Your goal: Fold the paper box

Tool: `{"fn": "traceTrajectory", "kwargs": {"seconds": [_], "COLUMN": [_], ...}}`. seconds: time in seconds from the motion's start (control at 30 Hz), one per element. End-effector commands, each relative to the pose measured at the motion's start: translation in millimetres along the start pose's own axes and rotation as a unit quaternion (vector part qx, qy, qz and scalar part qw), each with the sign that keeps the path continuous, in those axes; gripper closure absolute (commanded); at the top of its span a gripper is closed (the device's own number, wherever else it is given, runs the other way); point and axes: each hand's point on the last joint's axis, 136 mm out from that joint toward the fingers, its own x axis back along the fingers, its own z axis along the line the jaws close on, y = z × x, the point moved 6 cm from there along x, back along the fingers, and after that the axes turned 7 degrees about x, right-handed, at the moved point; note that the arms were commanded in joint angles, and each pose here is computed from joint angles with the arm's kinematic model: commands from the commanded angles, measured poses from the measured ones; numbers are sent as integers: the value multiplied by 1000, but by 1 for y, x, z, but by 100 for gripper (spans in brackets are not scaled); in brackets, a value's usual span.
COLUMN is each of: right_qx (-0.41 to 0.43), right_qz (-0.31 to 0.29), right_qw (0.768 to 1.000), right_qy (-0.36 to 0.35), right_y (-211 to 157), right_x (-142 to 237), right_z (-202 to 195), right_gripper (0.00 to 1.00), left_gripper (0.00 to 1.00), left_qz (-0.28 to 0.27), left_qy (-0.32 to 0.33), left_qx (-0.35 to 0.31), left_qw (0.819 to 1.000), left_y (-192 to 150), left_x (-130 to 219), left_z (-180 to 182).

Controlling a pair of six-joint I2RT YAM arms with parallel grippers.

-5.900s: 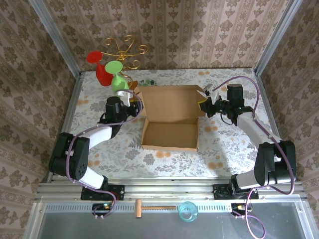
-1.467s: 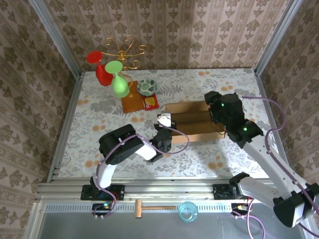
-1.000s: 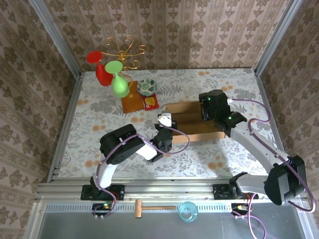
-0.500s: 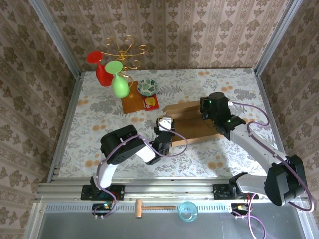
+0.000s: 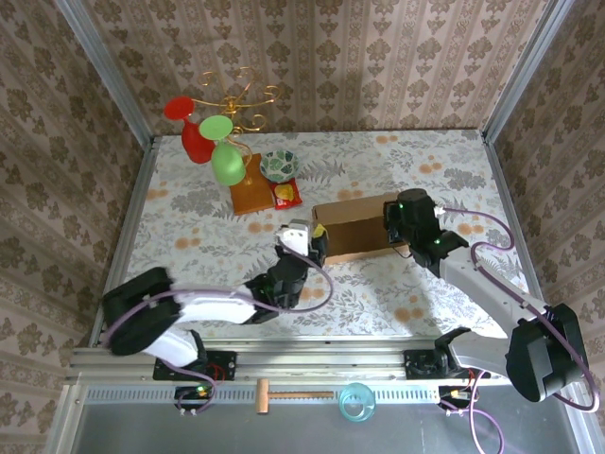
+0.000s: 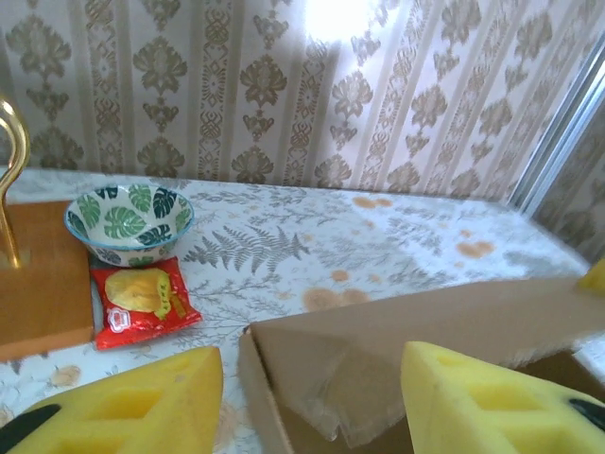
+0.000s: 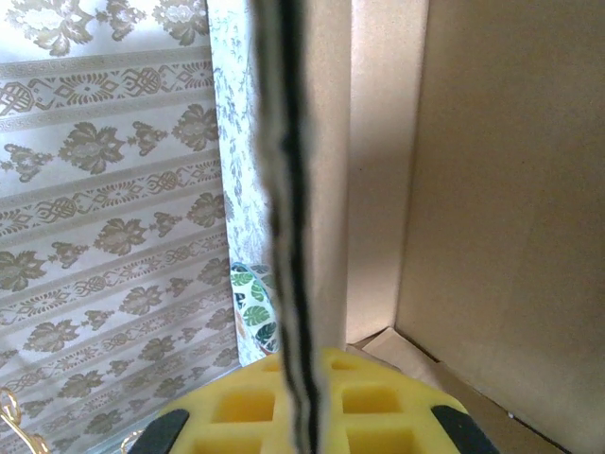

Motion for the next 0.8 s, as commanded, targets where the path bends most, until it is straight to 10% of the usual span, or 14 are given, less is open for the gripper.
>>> {"fn": "traceTrajectory", "kwargs": {"seconds": [0.0,0.33,0.77], "right_qx": [2,28,65], "right_qz": [8,30,65], "right_qw": [1000,998,988], "right_qy": [-20,-50,-126], "right_y": [0,-3,-5], "right_x": [2,-3,-15], "right_z": [-8,-29,-71], "right_gripper": [96,95,92], "left_gripper": [51,61,49], "left_qz": [106,234,338], "left_qy": [47,93,102], "left_qx": [43,243,289], "left_qw": [992,937,890], "left_y": [2,55,-1], "left_x": [16,-9,-79], "left_z": [26,52,47]}}
